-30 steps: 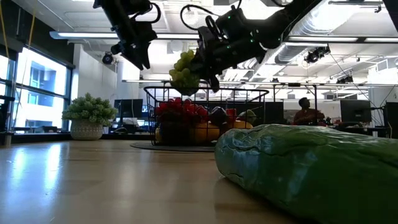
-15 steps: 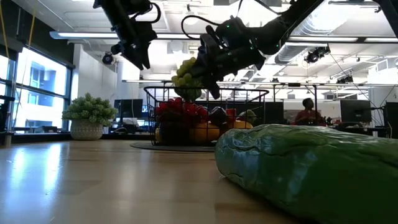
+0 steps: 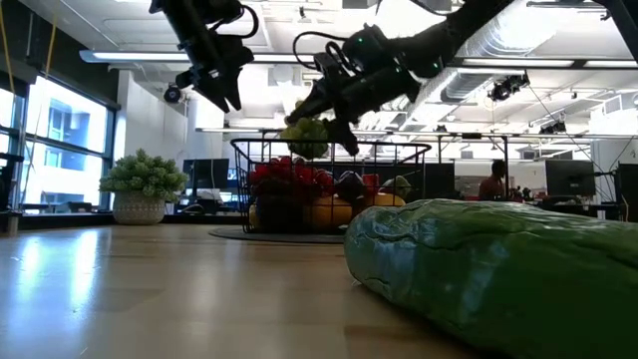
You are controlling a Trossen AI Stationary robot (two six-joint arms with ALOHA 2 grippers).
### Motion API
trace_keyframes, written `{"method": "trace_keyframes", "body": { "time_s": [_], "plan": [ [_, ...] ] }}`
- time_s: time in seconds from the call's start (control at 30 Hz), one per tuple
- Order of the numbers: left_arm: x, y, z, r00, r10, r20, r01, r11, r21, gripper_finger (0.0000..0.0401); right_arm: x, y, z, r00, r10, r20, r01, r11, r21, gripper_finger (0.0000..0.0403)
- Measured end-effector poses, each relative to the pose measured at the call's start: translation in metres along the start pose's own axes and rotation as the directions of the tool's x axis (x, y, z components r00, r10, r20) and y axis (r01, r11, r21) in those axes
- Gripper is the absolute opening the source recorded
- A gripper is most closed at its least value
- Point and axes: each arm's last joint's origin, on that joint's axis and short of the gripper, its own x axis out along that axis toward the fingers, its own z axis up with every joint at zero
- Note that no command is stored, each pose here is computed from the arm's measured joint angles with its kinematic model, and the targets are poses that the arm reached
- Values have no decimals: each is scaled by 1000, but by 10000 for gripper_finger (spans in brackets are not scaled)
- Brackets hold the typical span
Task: Build produce basket
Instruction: Put the green grapes into the black wire basket
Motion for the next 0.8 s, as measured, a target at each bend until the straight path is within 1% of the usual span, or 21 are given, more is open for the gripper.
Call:
{"method": "trace_keyframes", "body": {
  "time_s": [0.1, 0.2, 0.33, 0.43, 0.6, 0.8],
  "plan": [
    [0, 0, 0, 1000, 0, 0, 0, 1000, -2, 173, -4, 7, 11, 996, -74, -48, 73, 997, -28, 191],
    [0, 0, 0, 1000, 0, 0, 0, 1000, -2, 173, -8, 13, 17, 990, -102, -100, 100, 995, -27, 190],
    [0, 0, 0, 1000, 0, 0, 0, 1000, -2, 173, -9, 15, 18, 982, -158, -104, 155, 987, -38, 191],
    [0, 0, 0, 1000, 0, 0, 0, 1000, -2, 173, -8, 17, 15, 979, -163, -123, 157, 986, -57, 191],
    [0, 0, 0, 1000, 0, 0, 0, 1000, -2, 173, -6, 22, 13, 982, -133, -132, 125, 990, -68, 191],
    [0, 0, 0, 1000, 0, 0, 0, 1000, 11, 173, -6, 20, 14, 982, -142, -125, 133, 988, -82, 191]
  ]
}}
